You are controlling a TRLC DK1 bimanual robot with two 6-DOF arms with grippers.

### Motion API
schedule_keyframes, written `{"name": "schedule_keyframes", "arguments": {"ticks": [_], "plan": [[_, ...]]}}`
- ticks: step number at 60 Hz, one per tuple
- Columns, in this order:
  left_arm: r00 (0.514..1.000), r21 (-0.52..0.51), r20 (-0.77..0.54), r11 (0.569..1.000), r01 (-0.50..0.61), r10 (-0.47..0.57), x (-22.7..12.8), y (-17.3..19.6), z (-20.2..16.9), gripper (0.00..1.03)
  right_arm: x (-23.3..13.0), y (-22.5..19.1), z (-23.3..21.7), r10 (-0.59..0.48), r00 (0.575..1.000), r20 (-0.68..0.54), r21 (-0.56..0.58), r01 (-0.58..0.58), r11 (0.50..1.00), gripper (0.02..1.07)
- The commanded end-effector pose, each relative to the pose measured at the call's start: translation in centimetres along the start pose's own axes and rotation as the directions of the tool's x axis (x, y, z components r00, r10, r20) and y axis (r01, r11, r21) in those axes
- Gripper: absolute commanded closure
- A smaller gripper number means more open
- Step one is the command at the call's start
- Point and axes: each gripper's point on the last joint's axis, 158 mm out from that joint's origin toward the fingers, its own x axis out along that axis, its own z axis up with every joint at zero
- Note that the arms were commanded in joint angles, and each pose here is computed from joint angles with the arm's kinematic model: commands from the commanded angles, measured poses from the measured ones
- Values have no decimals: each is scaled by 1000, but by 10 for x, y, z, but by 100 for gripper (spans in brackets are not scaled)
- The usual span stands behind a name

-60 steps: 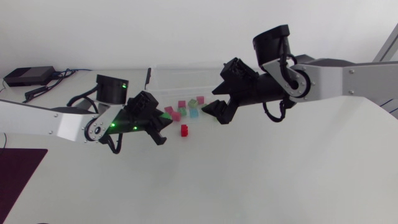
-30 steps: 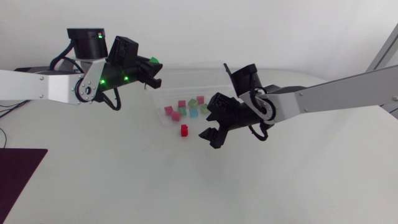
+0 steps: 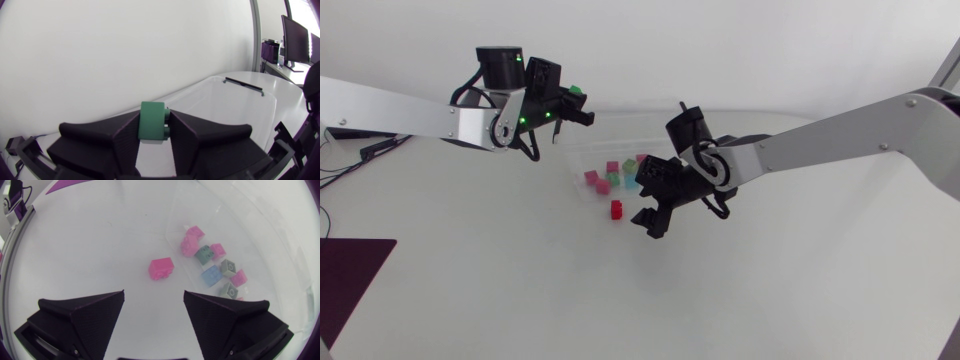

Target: Pick up the duplo bricks and place them in the container

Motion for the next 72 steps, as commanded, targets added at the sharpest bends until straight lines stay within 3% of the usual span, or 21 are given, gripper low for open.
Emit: {"name": "schedule_keyframes", "arguments": {"ticks": [1, 5, 10, 23, 38, 45, 59, 67, 72], "plan": [[1000, -16, 19, 1000, -8, 9, 12, -2, 6, 36, 11, 1, -3, 20, 999, -29, -42, -21, 999, 21], [1000, -14, 13, 1000, -4, 5, 14, -5, 5, 16, 14, 0, -3, 28, 999, -38, -52, -30, 998, 21], [1000, -13, 13, 1000, -6, 6, 15, -6, 7, 6, 20, 0, -2, 30, 998, -57, -69, -34, 997, 21], [999, 35, 22, 999, 22, -23, -20, -27, 13, 6, 20, 5, -6, 39, 997, -72, -82, -45, 996, 21], [980, 91, -41, 976, 196, -193, -79, -66, -18, 6, -12, 7, -14, -4, 1000, -31, -71, 2, 997, 21], [959, 137, -112, 952, 275, -261, -100, -82, -50, 6, -26, 9, -18, -28, 1000, -13, -66, 27, 997, 21], [834, 172, -325, 839, 517, -447, -131, -127, -134, 7, -54, 12, -21, -60, 998, 18, -42, 61, 997, 21], [814, 180, -335, 816, 550, -474, -130, -131, -138, 7, -60, 18, -23, -62, 998, 24, -36, 62, 997, 21], [830, 198, -307, 821, 535, -466, -126, -129, -130, 7, -60, 21, -25, -61, 998, 21, -32, 61, 998, 21]]}}
